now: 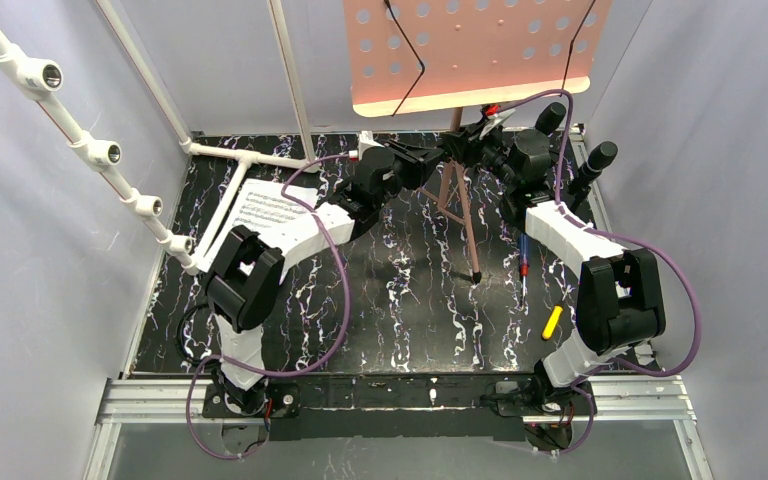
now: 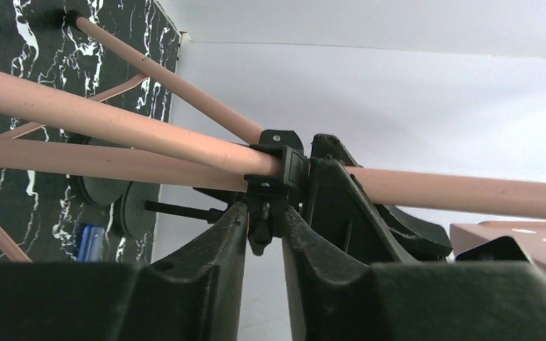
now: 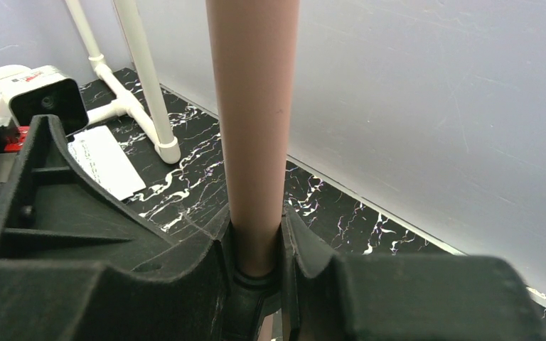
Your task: Pack up the instrument practice props
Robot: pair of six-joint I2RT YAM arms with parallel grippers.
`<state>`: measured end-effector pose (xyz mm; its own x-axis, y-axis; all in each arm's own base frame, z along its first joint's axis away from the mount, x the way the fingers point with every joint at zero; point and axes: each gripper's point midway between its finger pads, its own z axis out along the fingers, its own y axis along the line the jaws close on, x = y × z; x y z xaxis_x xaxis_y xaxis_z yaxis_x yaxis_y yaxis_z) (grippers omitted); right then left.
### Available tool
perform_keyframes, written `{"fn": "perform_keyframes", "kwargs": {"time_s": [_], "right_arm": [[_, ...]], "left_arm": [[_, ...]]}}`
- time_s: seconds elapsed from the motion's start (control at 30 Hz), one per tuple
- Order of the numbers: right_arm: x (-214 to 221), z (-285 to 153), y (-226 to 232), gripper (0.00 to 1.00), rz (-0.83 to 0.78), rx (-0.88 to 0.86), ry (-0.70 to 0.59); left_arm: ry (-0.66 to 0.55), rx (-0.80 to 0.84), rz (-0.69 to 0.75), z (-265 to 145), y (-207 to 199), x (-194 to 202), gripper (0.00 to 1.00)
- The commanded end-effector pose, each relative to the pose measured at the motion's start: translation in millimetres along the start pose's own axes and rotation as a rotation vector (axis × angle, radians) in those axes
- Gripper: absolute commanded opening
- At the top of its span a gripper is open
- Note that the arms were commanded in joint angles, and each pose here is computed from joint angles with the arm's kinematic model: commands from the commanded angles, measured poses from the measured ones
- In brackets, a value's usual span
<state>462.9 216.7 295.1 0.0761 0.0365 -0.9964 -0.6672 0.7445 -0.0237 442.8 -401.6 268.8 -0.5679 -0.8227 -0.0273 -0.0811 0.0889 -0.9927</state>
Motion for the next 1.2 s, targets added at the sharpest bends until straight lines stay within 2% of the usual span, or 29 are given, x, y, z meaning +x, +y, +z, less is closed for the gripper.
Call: {"fn": "perform_keyframes", "kwargs": {"time_s": [0.0,0.13,0.33,0.57,0.7,0.8,0.87,1.03,1.17], "right_arm": [[64,-4,18,0.01,0.092,-0.062,0.195],[64,-4,18,0.01,0.093,-0.064,0.196],[63,-4,18,0.01,0.091,-0.062,0.193],[63,-4,18,0.01,0.084,-0.062,0.194],[63,-4,17,0.01,0.084,-0.061,0.195],[62,-4,18,0.01,0.084,-0.062,0.195],[62,-4,17,0.01,0.085,-0.060,0.196],[60,-4,17,0.01,0.085,-0.060,0.198],[60,-5,17,0.01,0.087,-0.060,0.200]], "left_arm": [[-0.004,0.094,0.080,-31,-48,-6,0.29],[-0.030,0.115,0.218,-45,-53,-14,0.44],[-0.046,0.150,0.582,-67,-56,-16,0.47],[-0.046,0.315,1.254,-90,-56,5,0.51],[-0.056,0.493,1.702,-94,-48,19,0.53],[-0.063,0.586,1.926,-89,-37,25,0.54],[-0.079,0.635,2.041,-85,-32,29,0.55],[-0.131,0.656,2.223,-67,-30,27,0.56],[-0.179,0.663,2.313,-53,-37,26,0.57]]}}
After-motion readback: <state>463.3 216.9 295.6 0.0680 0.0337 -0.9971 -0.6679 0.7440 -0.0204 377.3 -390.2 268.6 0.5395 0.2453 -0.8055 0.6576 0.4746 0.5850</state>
